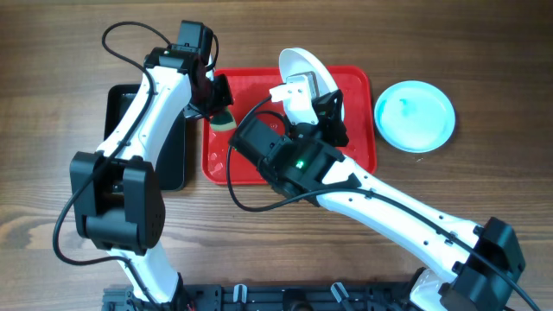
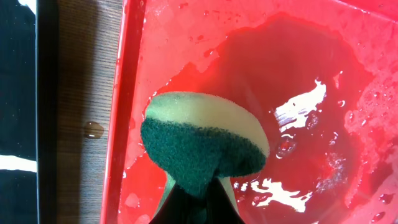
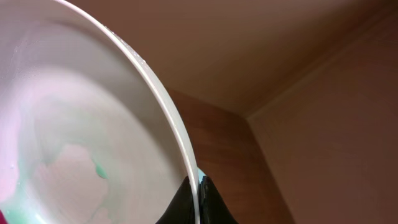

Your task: Clean dirty plates on tray and stack at the side

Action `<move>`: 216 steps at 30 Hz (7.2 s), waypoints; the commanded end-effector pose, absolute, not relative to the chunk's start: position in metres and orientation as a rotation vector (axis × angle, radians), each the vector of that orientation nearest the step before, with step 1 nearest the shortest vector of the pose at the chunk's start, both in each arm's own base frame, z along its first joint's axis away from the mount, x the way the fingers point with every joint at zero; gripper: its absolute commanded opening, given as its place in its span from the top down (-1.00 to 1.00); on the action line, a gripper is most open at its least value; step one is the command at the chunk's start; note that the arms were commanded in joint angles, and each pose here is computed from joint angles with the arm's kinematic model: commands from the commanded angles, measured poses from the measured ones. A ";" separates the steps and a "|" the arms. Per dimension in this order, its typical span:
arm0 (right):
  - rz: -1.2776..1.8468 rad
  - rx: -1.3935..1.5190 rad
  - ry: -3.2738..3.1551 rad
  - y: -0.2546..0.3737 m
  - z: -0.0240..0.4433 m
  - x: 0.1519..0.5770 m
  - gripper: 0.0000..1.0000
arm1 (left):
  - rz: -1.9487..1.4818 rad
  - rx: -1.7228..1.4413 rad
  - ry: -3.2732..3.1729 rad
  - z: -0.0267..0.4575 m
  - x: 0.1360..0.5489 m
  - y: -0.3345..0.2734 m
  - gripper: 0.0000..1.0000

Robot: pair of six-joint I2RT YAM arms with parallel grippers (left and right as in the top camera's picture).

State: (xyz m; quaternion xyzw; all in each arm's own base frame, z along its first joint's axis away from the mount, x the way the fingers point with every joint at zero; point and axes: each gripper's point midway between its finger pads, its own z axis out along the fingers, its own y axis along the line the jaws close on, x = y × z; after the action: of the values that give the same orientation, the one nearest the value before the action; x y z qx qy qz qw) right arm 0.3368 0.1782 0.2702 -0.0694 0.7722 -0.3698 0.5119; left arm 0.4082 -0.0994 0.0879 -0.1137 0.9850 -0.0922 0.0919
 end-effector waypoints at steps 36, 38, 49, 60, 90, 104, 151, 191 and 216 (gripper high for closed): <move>0.051 0.851 2.583 -0.102 0.052 0.358 -0.23 | -0.264 -0.362 2.882 0.098 0.415 -0.095 0.92; 0.171 0.709 2.607 -0.085 0.057 0.366 -0.69 | -0.266 -0.382 2.861 0.114 0.415 -0.087 0.92; 0.418 0.213 2.644 0.047 0.111 0.394 -0.90 | 0.165 -0.362 2.944 0.148 0.358 0.032 0.92; 0.376 0.086 2.658 0.081 0.110 0.391 -0.98 | 0.184 -0.505 2.929 0.084 0.348 0.078 0.13; 0.579 0.147 2.233 0.079 0.329 0.272 -0.99 | 0.110 -0.370 2.773 0.190 0.348 0.022 -1.00; 0.125 0.369 2.103 0.007 0.338 0.287 -0.99 | 0.109 -0.370 2.773 0.190 0.348 0.022 -1.00; 0.356 0.155 1.576 0.031 0.175 0.245 -0.99 | 0.110 -0.370 2.773 0.190 0.348 0.022 -1.00; 0.356 0.155 1.576 0.031 0.175 0.245 -0.99 | -0.194 -0.172 1.575 0.173 0.247 -0.003 -1.00; 0.356 0.155 1.576 0.031 0.175 0.245 -0.99 | -0.195 -0.175 1.640 0.157 0.246 -0.004 -1.00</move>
State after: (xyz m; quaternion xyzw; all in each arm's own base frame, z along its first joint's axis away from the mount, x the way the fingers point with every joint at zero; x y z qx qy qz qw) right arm 0.2460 0.0289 0.1735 0.0774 0.7058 0.1577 0.6863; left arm 0.2462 -0.0026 0.1582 -0.0827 0.7287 -0.0844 0.6746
